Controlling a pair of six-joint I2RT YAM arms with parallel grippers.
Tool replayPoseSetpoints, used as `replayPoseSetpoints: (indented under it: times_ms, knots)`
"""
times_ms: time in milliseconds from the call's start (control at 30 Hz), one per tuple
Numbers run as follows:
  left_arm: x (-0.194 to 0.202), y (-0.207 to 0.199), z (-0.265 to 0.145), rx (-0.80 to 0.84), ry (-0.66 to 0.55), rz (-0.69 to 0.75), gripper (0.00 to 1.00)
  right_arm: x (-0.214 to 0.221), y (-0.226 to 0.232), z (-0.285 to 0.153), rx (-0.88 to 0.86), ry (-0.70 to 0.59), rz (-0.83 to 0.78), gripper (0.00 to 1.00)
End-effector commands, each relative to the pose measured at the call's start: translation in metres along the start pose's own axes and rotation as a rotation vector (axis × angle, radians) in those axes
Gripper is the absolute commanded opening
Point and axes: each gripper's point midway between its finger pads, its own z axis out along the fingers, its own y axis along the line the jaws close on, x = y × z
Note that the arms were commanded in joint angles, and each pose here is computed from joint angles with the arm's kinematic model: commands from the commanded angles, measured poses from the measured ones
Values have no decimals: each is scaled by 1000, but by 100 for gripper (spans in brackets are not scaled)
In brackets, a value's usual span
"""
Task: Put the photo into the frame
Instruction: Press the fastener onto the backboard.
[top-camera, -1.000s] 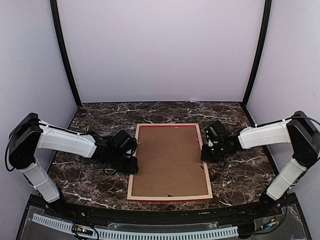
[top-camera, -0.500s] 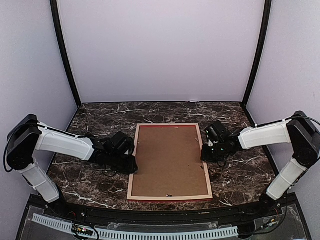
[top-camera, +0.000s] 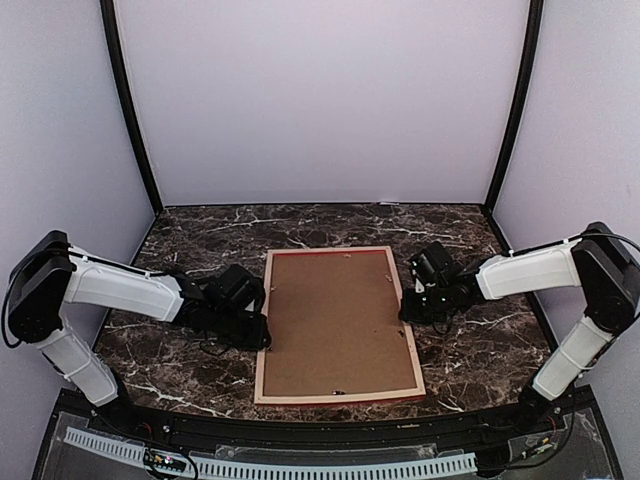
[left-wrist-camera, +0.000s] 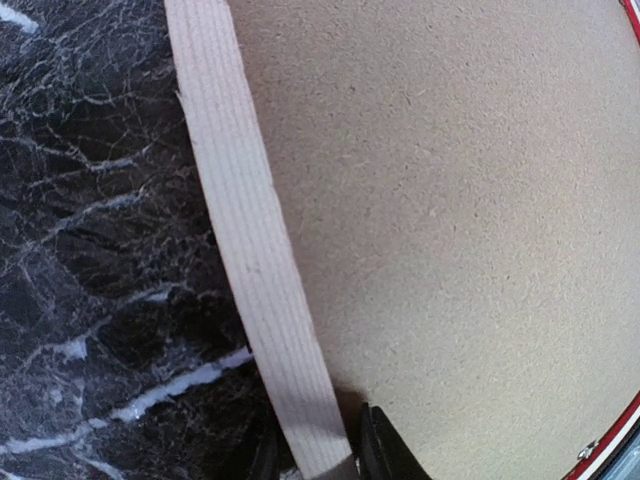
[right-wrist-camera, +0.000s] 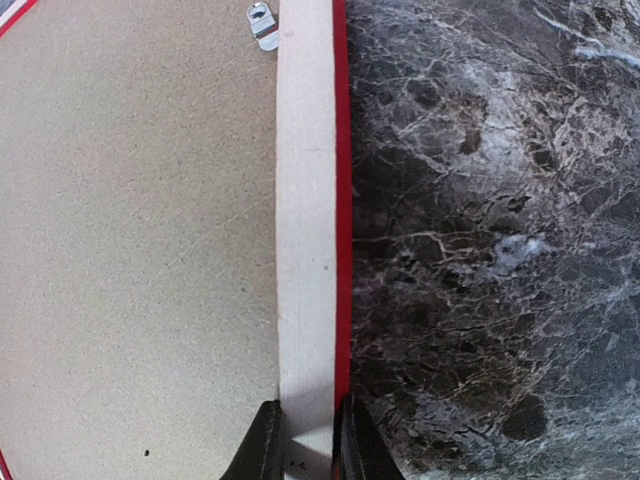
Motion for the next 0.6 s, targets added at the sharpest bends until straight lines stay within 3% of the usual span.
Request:
replayPoseSetpoints:
  times_ms: [0,367,567]
  knots:
    - [13,-4,-15,29,92,55,30,36,-11,17,6,124,17,15]
    - [-35,5,-26,80,5,16,59,32,-8,13,2,118,18,15]
    - [-57,11,-14,55,-4,43,61,31,-7,9,-5,111,27,16]
